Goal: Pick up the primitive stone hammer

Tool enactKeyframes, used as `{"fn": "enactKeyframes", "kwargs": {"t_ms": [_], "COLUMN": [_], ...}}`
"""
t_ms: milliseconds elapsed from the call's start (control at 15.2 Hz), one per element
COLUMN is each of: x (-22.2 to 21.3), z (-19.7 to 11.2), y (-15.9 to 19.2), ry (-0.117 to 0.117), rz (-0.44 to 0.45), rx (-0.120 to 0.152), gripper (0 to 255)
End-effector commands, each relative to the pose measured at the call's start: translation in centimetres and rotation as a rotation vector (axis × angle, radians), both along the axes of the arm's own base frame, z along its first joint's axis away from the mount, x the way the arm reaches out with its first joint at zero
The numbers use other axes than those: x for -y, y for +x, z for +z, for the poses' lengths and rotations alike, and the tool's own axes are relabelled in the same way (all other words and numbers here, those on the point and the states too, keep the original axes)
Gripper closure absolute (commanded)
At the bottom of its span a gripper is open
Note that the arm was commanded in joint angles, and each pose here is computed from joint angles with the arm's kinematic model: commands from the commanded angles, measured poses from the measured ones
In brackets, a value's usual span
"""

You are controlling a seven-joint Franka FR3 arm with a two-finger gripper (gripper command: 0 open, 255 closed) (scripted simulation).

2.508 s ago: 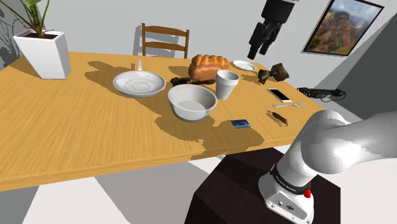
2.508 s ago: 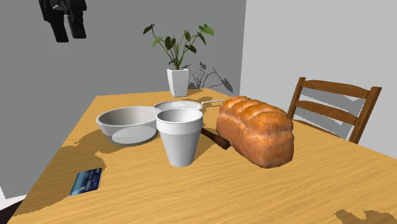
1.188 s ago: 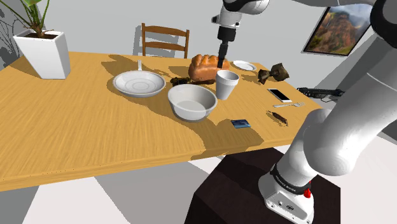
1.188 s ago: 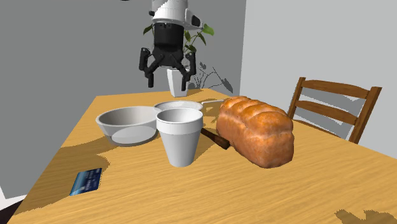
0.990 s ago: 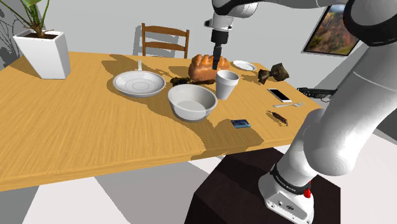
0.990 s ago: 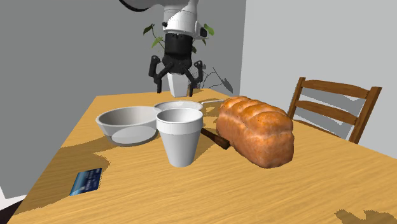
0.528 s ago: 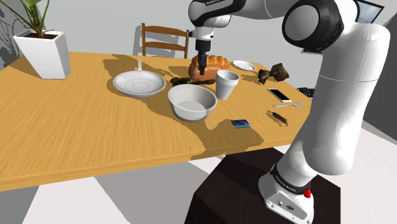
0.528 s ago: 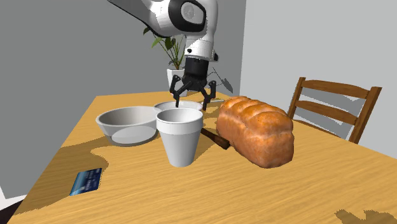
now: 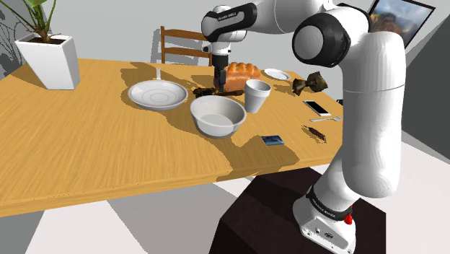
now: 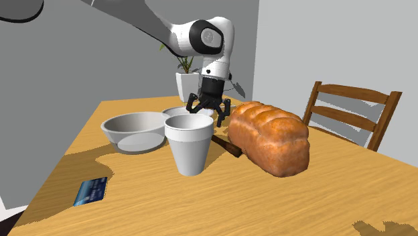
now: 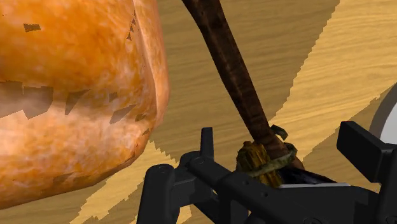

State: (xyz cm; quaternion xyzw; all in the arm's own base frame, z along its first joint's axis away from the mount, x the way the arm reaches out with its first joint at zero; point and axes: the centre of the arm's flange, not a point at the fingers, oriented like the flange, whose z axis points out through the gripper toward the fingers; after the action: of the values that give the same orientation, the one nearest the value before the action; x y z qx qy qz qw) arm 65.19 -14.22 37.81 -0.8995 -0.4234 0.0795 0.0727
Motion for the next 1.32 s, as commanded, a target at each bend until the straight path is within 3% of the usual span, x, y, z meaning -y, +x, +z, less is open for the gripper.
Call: {"fn": "enactKeyframes", "kwargs": {"t_ms": [0, 198, 264, 858, 1254], "x": [-0.1, -0.1, 0.0, -0.1, -0.1], "z": [-1.1, -1.9, -1.9, -1.9, 1.2], "y": [0.0, 0.0, -0.1, 0.0, 0.0], "ry": [0.0, 0.0, 0.0, 0.0, 0.0], "rz": [0.001, 0.001, 0.001, 0.001, 0.001], "rx": [0.0, 0.0, 0.0, 0.0, 0.0], "gripper": [0, 0, 255, 255, 255]}}
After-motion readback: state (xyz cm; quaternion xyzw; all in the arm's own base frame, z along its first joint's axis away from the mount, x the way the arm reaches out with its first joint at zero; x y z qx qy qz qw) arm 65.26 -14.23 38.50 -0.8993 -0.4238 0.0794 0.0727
